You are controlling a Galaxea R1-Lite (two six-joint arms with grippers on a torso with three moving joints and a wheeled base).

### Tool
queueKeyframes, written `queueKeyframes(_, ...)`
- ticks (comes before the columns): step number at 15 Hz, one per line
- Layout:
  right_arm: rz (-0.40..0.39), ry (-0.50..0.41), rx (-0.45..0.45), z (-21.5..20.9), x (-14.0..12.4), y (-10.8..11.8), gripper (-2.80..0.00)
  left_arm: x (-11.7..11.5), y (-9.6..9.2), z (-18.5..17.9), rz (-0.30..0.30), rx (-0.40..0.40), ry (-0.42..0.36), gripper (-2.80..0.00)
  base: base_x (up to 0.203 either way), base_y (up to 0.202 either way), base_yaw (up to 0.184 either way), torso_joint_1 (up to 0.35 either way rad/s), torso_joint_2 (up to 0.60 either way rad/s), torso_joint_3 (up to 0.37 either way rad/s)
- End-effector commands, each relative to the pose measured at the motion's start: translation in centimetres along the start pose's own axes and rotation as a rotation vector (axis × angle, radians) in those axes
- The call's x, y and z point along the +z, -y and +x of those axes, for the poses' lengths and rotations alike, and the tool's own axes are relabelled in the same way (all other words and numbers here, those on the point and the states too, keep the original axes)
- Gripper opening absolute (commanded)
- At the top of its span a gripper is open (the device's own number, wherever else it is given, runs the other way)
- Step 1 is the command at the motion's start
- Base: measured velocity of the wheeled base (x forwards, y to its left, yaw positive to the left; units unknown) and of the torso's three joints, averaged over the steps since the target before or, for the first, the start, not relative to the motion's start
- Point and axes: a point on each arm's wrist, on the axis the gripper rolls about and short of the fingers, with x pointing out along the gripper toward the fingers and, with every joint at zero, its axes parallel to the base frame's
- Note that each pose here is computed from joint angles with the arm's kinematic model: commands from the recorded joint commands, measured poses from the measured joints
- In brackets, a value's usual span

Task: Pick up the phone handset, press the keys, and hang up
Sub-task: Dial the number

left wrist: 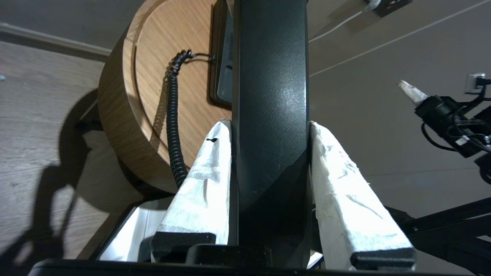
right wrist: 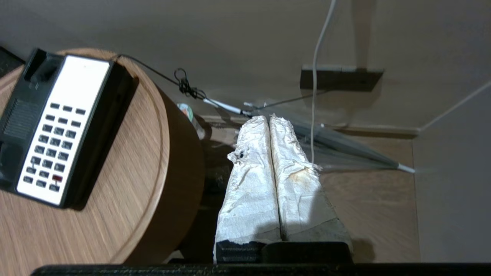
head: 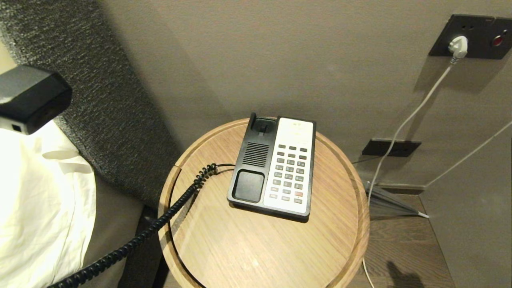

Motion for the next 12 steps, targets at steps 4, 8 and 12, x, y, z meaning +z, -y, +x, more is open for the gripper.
queueKeyframes(4,0.039,0.004,-0.004,-2.5,-0.9,-0.2,-2.8,0.0,0.1,0.4,0.001,0.012,-0.011,-2.8,0.0,0.0,0.0,0.0,0.0,0.0)
queueKeyframes(8,0.053,0.006,-0.001,-1.8,-0.2,-0.2,-2.8,-0.2,-0.1,0.2,0.001,0.013,-0.012,-2.8,0.0,0.0,0.0,0.0,0.0,0.0)
queueKeyframes(12,0.117,-0.071,-0.011,1.3,0.2,0.2,-2.8,0.0,0.1,0.4,0.0,0.01,-0.01,-2.8,0.0,0.0,0.0,0.0,0.0,0.0)
